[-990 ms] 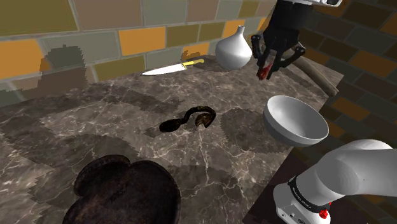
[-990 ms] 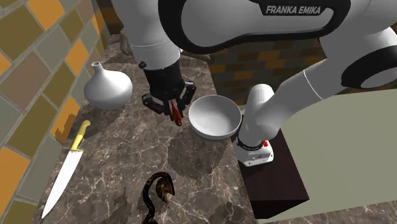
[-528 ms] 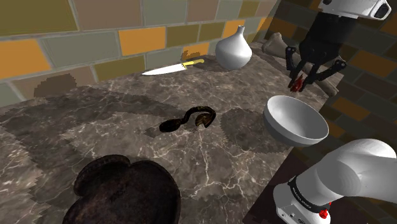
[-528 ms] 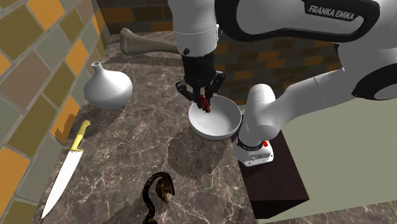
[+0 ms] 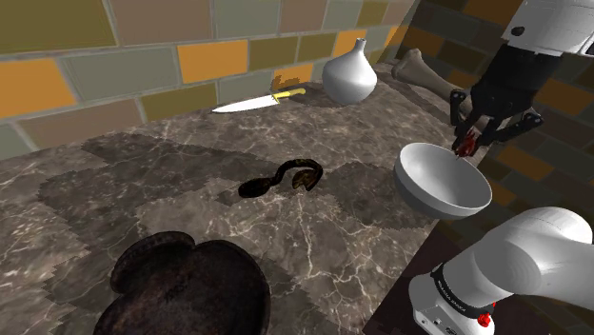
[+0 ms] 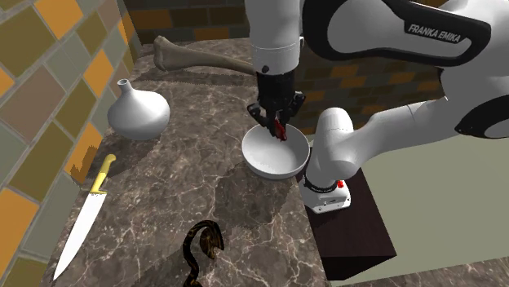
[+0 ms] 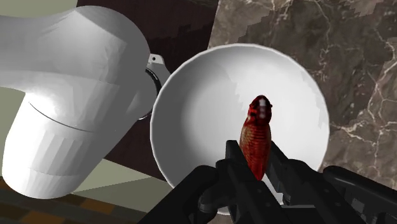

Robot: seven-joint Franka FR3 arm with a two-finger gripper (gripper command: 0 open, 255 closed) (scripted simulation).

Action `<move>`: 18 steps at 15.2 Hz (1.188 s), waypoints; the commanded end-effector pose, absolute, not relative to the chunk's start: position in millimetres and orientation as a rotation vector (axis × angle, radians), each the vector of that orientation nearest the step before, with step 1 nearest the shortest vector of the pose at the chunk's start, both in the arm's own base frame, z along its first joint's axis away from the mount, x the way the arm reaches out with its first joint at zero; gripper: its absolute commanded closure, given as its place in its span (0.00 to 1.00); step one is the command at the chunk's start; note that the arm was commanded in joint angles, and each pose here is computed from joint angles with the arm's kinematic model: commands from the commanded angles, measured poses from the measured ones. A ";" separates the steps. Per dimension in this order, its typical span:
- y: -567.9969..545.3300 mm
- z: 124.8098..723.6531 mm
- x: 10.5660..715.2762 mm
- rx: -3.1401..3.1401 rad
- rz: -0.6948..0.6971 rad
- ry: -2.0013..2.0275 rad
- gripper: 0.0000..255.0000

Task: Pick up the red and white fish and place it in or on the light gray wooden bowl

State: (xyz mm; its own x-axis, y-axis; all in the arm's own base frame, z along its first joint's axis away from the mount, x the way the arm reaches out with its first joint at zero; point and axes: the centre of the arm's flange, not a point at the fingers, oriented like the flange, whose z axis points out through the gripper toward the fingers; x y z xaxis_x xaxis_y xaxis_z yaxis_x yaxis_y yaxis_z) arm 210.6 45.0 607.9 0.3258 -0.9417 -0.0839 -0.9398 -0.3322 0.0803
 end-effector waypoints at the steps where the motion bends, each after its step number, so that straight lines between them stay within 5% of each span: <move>1: 44.7 596.9 209.4 2.544 -0.180 -1.805 1.00; 16: 44.7 559.3 209.4 2.544 -0.180 -1.805 1.00; 17: 44.7 559.3 209.4 2.544 -0.180 -1.805 0.00; 18: 44.7 559.3 209.4 2.544 -0.180 -1.805 0.00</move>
State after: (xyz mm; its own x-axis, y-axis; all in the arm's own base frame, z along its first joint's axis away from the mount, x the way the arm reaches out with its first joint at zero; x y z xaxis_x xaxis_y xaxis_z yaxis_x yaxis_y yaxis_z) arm 209.4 44.7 559.3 0.3259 -0.9417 -0.0839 -0.9397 -0.3324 0.0802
